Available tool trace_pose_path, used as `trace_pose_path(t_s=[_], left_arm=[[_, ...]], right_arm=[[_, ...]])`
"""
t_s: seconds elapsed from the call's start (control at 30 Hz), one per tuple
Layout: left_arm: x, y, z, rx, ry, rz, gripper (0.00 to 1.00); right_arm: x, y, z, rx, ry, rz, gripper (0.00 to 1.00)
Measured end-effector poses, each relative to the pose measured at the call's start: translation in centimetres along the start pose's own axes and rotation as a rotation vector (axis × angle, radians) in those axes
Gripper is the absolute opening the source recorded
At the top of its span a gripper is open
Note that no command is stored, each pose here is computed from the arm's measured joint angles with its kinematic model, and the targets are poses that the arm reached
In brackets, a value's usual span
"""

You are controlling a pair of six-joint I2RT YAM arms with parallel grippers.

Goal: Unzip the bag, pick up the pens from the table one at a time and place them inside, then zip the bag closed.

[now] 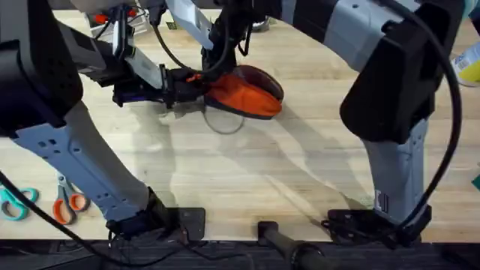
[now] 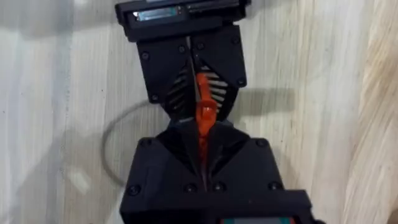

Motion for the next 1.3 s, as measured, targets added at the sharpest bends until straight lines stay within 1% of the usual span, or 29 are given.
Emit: trace_pose_path(t_s=[0.63, 1.1, 1.3], left_arm=[[0.0, 0.0, 0.0, 0.000, 0.000, 0.000, 0.040], [0.0, -0.1, 0.0, 0.004, 0.002, -0.001, 0.040], [0.0, -0.1, 0.0, 0.004, 0.002, -0.001, 0.040]], right_arm=[[0.0, 0.1, -0.1, 0.009, -0.003, 0.008, 0.031], [0.3, 0.9, 0.2, 0.053, -0.012, 0.141, 0.030], [0.5, 2.2, 0.4, 0.061, -0.075, 0.178, 0.031]])
Point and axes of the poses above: each hand's point on the last joint's axis, 136 mm out from that joint toward the fingers, its own y axis back along the fingers, its own z axis along the line the jaws close on, x = y × z, the point moved 6 cm from there along y, back along the fingers, and after that the axes turned 4 degrees about y, right-handed, at the moved point
